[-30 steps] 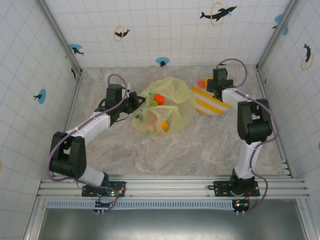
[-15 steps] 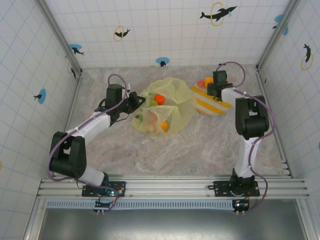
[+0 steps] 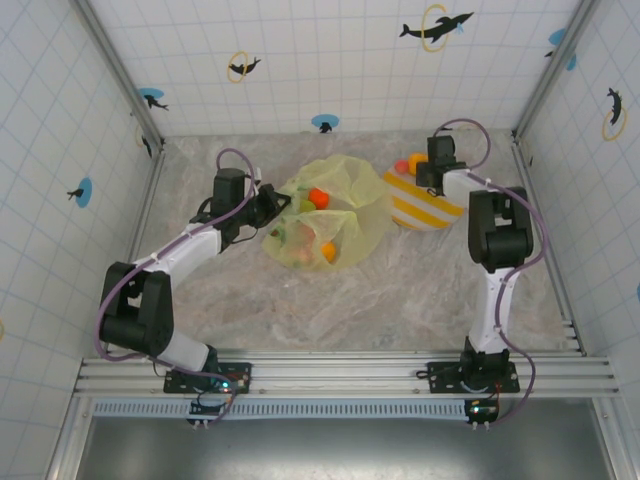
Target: Place the fruits into the plastic bag
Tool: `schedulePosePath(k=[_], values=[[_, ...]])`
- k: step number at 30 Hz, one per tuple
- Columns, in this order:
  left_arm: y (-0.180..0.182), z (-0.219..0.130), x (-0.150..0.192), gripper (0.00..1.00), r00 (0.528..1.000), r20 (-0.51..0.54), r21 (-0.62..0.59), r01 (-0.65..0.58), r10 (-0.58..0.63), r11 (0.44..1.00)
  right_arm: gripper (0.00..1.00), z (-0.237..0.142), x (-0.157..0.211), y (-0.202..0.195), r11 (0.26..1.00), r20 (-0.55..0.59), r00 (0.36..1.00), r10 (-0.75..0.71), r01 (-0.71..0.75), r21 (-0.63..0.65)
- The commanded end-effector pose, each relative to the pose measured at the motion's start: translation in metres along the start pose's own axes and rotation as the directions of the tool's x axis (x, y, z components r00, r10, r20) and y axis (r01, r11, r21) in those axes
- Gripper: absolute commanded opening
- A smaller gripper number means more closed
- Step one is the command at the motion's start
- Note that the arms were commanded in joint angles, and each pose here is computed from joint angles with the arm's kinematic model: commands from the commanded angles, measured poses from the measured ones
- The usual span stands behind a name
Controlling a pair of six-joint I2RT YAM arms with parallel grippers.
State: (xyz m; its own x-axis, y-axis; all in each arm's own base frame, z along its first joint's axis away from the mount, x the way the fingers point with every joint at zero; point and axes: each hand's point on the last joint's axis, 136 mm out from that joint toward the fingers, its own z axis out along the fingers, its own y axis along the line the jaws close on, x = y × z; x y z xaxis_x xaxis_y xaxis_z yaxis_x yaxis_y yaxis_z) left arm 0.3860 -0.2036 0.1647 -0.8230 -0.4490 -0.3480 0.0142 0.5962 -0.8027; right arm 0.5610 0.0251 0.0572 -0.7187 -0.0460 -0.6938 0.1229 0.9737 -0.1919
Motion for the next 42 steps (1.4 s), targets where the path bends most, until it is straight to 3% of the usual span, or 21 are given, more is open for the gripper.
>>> schedulePosePath(k=[1,7,16,24,30,36,42], values=[[0.005,0.002,0.001,0.00,1.000,-0.013,-0.004,0.005,-0.006,1.000,0.88,0.007,-0.006,-0.001,1.000,-0.007,1.000,-0.007,0.007,-0.001],[0.007,0.003,0.001,0.00,1.000,-0.015,-0.007,0.007,-0.007,1.000,0.85,0.013,-0.009,0.000,1.000,-0.014,1.000,-0.010,0.010,-0.002],[0.009,0.004,0.001,0.00,1.000,-0.018,-0.009,0.014,-0.014,1.000,0.72,0.015,-0.005,-0.002,1.000,-0.027,1.000,-0.015,0.015,-0.005],[0.008,0.004,0.001,0.00,1.000,-0.018,-0.008,0.016,-0.016,1.000,0.66,-0.002,-0.002,-0.006,1.000,-0.039,0.999,-0.009,0.008,-0.013],[0.007,0.003,0.001,0.00,1.000,-0.015,-0.003,0.014,-0.014,1.000,0.65,-0.040,-0.001,-0.014,0.998,0.005,0.999,0.039,-0.038,-0.041],[0.003,0.001,-0.001,0.00,1.000,-0.008,0.003,0.008,-0.008,1.000,0.63,-0.100,0.018,-0.013,0.984,0.052,0.993,0.109,-0.101,-0.148],[0.003,0.000,-0.001,0.00,1.000,-0.005,0.005,0.010,-0.010,1.000,0.63,-0.194,0.047,0.015,0.897,0.139,0.972,0.187,-0.111,-0.428]])
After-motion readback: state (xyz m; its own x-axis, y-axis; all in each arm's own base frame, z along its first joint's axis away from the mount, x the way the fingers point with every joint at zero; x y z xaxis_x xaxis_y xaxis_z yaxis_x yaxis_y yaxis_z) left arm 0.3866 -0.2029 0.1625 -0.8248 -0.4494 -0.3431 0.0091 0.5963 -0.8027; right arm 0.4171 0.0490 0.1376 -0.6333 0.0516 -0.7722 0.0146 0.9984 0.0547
